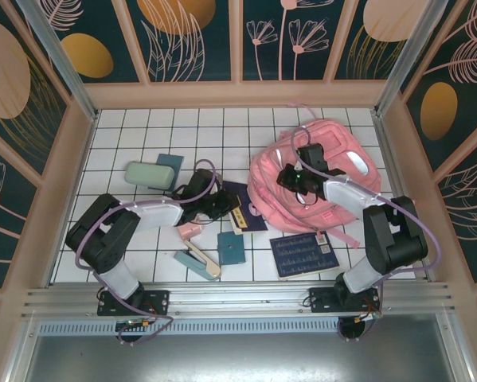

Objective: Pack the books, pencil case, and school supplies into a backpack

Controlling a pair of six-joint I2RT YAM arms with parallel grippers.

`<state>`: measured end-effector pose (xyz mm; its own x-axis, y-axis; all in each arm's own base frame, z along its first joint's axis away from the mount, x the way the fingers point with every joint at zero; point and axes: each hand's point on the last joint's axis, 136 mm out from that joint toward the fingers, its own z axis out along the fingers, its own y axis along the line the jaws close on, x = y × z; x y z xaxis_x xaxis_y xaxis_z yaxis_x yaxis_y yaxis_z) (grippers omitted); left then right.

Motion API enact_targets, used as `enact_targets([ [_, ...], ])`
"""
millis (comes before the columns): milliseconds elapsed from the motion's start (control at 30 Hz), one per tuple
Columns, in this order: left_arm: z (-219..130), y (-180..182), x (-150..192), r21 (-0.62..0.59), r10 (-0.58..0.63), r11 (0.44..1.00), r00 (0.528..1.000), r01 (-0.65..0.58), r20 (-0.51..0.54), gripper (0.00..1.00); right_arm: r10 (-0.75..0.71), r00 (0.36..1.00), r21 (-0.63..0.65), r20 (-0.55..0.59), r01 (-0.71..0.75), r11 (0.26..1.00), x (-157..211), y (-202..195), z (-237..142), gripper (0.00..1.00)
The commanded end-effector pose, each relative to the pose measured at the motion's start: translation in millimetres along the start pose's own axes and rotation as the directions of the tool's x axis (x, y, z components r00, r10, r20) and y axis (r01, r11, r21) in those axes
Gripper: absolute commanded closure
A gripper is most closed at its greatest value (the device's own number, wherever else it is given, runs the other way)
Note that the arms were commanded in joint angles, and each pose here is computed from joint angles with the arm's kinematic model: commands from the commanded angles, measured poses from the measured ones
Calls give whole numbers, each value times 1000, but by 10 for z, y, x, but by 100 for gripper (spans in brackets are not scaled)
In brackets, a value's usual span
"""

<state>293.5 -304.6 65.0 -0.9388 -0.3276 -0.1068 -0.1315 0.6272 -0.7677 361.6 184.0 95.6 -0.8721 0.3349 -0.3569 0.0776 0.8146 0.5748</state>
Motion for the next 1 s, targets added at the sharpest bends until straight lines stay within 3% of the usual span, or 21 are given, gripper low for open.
enact_targets([
  [0, -114, 17, -115, -70, 47, 997, 998, -43, 49, 100, -18, 999, -15, 46, 18, 1000, -209, 182, -250, 100],
  [133, -297, 223, -225, -89, 0, 996, 995, 9, 103, 100, -50, 995, 4, 88, 50, 999, -453, 236, -462, 100],
  [267, -660, 194, -400, -101, 75, 993, 972, -53, 221, 100, -79, 987, -27, 137, 83, 996, -763, 371, -759, 100],
  [467, -1110, -356, -607, -63, 245, 969, 920, -237, 307, 100, -121, 978, -53, 168, 131, 990, -1060, 551, -1102, 100],
  [567, -1285, -737, -644, 16, 302, 945, 890, -327, 341, 100, -119, 977, -135, 177, 144, 980, -1111, 671, -1243, 100],
  [800, -1211, -1404, -761, 216, 285, 907, 904, -362, 317, 100, -158, 971, -304, 177, 206, 930, -1105, 985, -1453, 100],
  [967, -885, -1588, -783, 400, 198, 873, 952, -279, 232, 100, -120, 971, -342, 208, 187, 921, -1122, 992, -1502, 100],
])
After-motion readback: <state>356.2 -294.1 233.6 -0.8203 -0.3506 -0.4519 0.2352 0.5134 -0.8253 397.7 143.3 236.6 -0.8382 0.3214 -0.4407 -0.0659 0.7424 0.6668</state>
